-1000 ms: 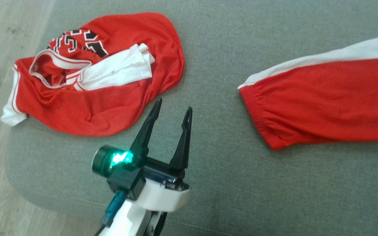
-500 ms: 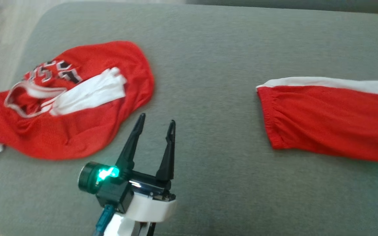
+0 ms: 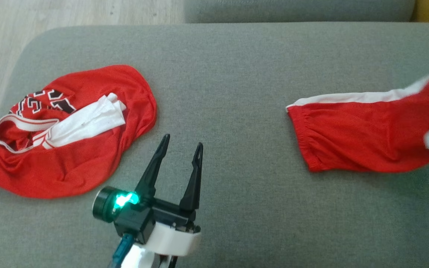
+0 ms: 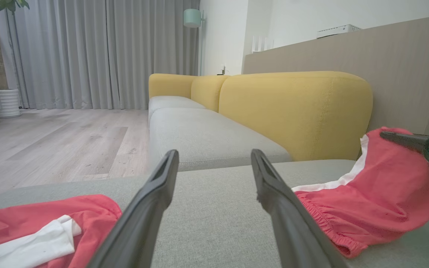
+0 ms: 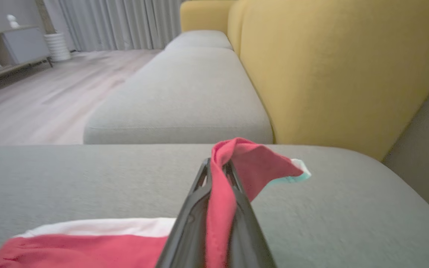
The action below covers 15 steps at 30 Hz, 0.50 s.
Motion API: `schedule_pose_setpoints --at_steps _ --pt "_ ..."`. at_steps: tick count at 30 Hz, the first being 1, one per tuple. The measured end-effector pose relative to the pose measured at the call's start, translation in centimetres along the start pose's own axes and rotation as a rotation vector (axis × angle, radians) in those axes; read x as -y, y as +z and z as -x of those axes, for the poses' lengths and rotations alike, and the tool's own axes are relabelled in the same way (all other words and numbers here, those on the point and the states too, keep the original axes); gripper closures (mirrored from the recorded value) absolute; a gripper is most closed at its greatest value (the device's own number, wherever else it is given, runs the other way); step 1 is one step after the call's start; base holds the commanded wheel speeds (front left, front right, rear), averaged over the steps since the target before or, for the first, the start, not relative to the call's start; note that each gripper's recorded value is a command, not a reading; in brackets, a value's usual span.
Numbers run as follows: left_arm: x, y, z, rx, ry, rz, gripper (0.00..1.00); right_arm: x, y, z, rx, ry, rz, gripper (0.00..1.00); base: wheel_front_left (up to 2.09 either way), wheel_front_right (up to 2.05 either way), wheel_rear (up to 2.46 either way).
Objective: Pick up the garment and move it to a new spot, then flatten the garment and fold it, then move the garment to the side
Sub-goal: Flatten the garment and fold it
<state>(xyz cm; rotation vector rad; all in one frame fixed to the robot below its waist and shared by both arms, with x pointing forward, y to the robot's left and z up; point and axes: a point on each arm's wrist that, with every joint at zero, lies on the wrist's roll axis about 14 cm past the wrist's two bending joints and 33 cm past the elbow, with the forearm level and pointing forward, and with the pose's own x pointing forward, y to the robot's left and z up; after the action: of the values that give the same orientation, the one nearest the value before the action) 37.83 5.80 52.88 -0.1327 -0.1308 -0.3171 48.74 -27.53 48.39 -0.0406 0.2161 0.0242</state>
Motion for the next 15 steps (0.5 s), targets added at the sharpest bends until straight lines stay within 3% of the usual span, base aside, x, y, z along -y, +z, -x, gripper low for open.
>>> schedule_pose_setpoints --at_steps 5,8,9,10,11,15 --pt "-0.2 -0.2 1.1 -0.014 0.016 -0.003 0.0 -7.2 3.5 -0.1 0.118 0.169 0.034 1.0 0.0 0.0 0.0" --pt "-0.5 -0.2 1.7 -0.016 0.034 -0.006 0.0 -12.5 2.8 1.0 0.109 0.298 0.069 1.0 0.0 0.0 0.0" --pt "-0.7 -0.1 1.8 -0.014 0.04 -0.008 0.0 -14.2 1.7 1.6 0.081 0.34 0.083 0.77 0.0 0.0 0.0" --pt "-0.8 0.0 1.9 -0.012 0.044 -0.01 0.0 -15.7 0.2 2.4 0.043 0.378 0.104 0.33 0.0 0.0 0.0" --pt "-0.9 0.1 1.9 -0.011 0.048 -0.011 0.0 -16.9 -1.2 3.3 0.007 0.41 0.115 0.0 0.0 0.0 0.0" --pt "-1.0 0.3 2.2 -0.004 0.056 -0.015 0.0 -19.6 -3.6 6.3 -0.022 0.45 0.042 0.0 0.0 0.0 0.0"
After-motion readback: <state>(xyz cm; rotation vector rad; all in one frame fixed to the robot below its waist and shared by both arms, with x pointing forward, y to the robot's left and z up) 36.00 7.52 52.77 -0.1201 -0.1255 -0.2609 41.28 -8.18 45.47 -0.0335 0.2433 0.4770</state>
